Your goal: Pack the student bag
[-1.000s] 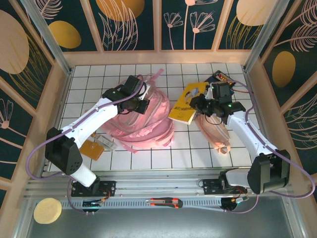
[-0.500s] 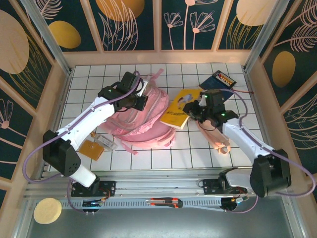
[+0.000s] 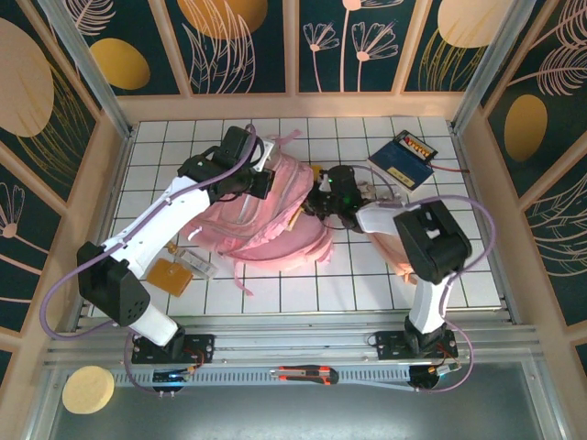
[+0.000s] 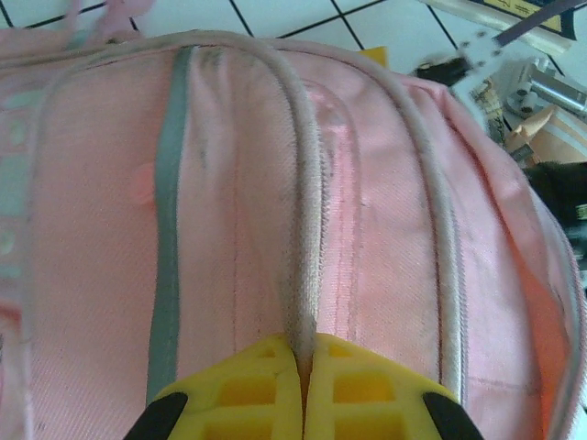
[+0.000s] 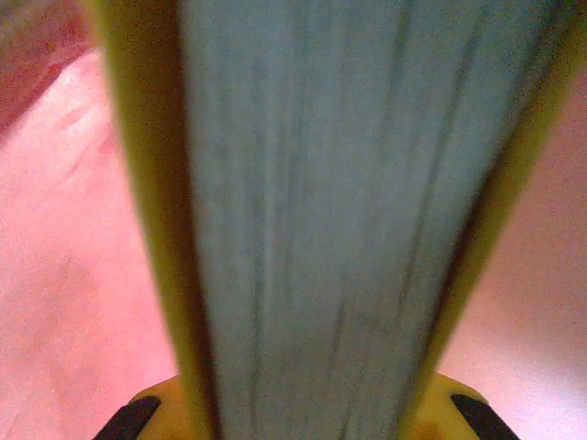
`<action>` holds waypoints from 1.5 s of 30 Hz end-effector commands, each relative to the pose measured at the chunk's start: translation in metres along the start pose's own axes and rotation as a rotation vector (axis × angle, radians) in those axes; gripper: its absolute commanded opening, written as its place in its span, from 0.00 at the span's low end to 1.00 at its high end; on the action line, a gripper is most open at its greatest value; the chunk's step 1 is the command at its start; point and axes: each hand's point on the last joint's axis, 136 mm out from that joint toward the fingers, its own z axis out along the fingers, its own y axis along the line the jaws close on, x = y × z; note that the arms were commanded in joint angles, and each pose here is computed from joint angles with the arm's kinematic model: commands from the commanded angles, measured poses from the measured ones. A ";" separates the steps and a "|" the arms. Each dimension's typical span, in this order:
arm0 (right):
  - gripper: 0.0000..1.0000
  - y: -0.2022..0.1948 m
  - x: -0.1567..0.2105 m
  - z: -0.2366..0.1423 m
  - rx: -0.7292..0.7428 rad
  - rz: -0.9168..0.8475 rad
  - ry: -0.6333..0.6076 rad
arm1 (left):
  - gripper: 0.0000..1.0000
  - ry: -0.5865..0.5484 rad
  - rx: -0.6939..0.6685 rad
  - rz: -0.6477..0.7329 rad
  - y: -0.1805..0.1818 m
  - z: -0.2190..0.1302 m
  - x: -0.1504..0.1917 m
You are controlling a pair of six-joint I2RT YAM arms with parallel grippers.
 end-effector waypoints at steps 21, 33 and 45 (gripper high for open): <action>0.67 0.010 -0.009 -0.036 0.196 -0.096 0.044 | 0.00 -0.186 -0.038 -0.050 0.039 0.006 -0.033; 0.70 -0.008 -0.050 -0.138 0.414 -0.044 -0.156 | 0.05 -0.131 -0.034 -0.043 0.041 0.028 -0.025; 0.64 -0.118 -0.147 -0.287 0.529 0.219 -0.522 | 0.64 -0.201 0.174 -0.170 0.009 0.037 -0.051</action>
